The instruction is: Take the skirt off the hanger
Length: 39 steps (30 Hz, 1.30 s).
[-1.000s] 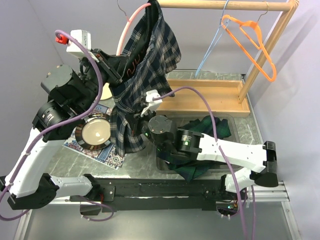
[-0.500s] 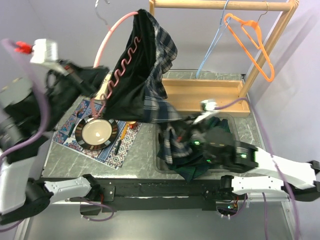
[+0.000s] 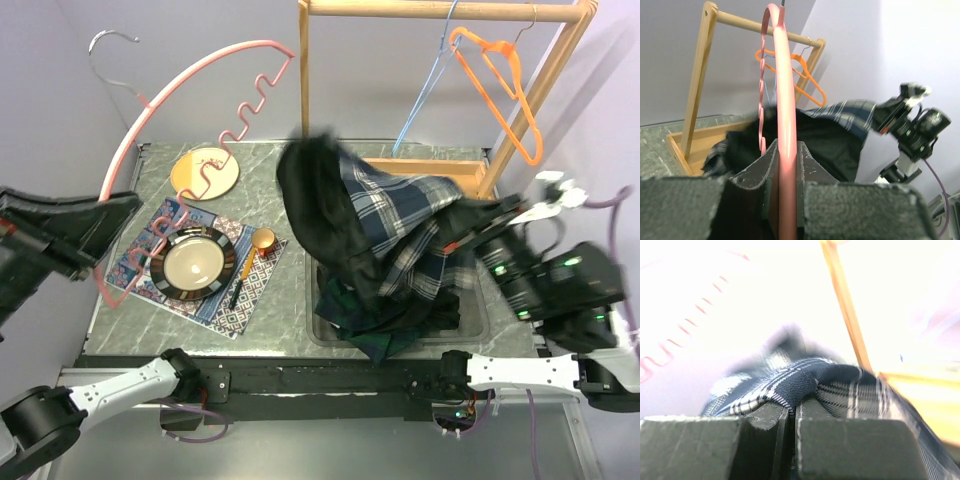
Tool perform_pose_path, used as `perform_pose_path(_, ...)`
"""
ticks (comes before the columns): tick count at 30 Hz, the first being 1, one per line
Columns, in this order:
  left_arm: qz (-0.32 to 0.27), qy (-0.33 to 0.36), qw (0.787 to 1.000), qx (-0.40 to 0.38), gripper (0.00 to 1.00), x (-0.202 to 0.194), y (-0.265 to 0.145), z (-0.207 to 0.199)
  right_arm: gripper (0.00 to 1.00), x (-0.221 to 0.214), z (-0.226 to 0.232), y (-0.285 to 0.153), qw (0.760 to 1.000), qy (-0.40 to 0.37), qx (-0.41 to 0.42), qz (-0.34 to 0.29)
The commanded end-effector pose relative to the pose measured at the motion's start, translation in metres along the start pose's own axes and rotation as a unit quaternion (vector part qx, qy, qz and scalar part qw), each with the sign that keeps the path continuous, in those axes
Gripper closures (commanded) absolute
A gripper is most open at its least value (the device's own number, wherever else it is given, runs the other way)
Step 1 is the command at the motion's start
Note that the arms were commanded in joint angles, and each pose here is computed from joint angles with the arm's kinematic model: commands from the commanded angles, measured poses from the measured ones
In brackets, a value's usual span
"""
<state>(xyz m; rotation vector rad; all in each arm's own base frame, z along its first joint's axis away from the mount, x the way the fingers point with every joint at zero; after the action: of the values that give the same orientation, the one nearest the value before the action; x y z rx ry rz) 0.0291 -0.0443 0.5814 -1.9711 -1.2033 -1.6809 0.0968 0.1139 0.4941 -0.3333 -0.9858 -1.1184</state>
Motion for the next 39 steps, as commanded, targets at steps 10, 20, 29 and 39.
perform_pose_path(10,0.032,0.012,0.998,0.055,0.99,-0.023,-0.009,0.016,1.0,0.117,0.05,-0.003,0.982,-0.027,0.136,-0.125)
perform_pose_path(20,0.067,0.047,0.992,0.097,0.99,-0.045,0.021,0.03,1.0,-0.006,-0.004,0.004,0.999,-0.031,0.013,-0.04)
perform_pose_path(29,0.083,0.067,0.989,0.101,0.99,-0.06,0.055,0.034,1.0,-0.111,-0.049,0.017,0.987,-0.056,-0.145,0.032)
perform_pose_path(39,0.079,0.096,0.984,0.129,0.99,-0.062,0.076,0.041,1.0,-0.286,-0.139,-0.013,0.918,0.058,-0.321,0.226)
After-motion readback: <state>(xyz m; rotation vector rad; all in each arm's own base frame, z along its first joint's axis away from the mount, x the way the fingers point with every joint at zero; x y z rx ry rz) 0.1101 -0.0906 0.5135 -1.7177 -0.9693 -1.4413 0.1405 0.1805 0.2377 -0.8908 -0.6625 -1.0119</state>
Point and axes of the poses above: each gripper's point midway between its finger pads, its own y axis out along the fingers, its own z axis along the line the jaws close on, x = y × z, the point moved 8 cm from there along -y, back along the fingers, and after that the axes turned 10 degrees about y, right-handed, at the moved point
